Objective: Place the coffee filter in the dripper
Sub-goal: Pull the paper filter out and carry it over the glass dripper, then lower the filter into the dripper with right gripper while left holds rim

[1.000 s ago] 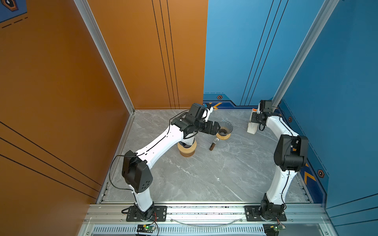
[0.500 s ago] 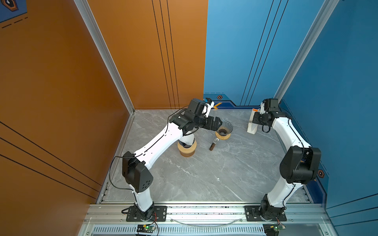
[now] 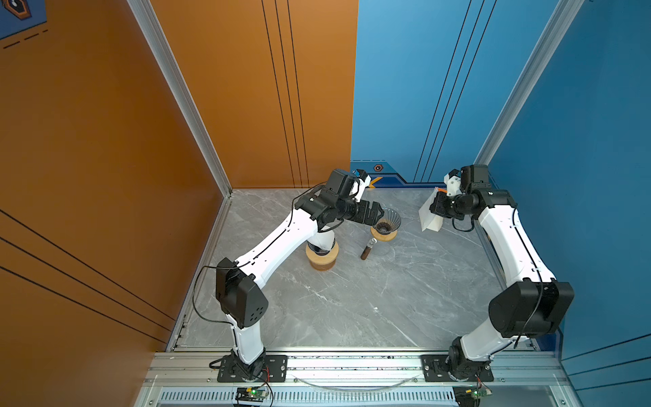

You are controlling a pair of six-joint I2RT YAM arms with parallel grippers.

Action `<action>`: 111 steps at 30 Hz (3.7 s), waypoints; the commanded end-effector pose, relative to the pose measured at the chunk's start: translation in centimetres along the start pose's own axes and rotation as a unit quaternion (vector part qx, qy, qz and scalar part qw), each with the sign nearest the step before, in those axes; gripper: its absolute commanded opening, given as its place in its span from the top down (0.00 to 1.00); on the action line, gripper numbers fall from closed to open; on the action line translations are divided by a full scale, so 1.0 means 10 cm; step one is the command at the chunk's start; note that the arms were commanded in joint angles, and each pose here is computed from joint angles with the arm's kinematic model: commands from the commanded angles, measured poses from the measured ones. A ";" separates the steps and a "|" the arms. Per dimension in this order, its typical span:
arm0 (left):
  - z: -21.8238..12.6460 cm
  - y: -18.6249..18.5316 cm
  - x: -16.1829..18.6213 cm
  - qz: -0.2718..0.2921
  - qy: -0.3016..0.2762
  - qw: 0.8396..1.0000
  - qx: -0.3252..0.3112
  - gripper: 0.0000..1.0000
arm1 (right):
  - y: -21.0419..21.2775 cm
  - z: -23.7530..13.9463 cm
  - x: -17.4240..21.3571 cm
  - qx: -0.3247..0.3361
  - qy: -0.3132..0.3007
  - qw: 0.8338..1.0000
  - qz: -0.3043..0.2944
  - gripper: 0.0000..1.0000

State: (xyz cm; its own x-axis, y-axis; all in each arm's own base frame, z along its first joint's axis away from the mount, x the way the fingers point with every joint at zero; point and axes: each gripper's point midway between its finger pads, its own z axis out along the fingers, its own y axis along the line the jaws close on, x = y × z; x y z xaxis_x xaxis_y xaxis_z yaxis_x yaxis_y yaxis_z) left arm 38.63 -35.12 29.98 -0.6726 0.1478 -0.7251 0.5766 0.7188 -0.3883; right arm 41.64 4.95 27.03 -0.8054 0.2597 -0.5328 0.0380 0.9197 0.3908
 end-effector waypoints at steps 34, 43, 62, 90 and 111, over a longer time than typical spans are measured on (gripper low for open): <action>-0.08 0.07 -0.02 -0.002 0.007 1.000 0.013 0.02 | 0.85 0.45 0.44 0.085 0.137 0.986 -0.031 1.00; 0.00 0.08 0.01 -0.015 0.016 1.000 0.021 0.02 | 0.81 0.69 0.55 0.122 0.165 0.977 -0.050 1.00; 0.45 0.24 0.04 -0.048 0.045 0.997 0.032 0.09 | 0.87 0.95 0.63 0.105 0.190 0.974 -0.068 1.00; 0.80 0.74 0.27 -0.083 0.084 0.992 -0.041 0.35 | 0.88 0.80 0.53 0.111 0.163 0.977 -0.083 0.92; 0.84 0.63 0.28 -0.087 0.090 0.992 -0.018 0.38 | 0.65 0.53 0.37 0.163 0.120 0.975 -0.090 0.75</action>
State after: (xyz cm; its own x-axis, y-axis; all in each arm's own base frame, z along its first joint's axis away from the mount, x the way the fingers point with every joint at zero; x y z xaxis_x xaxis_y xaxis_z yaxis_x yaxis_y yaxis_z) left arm 44.34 -35.47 20.12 -0.8311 0.1393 -0.5384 0.4252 0.7831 -0.4538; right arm 42.84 15.06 22.87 -0.9320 0.0477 -0.3592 0.0237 0.9972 0.0709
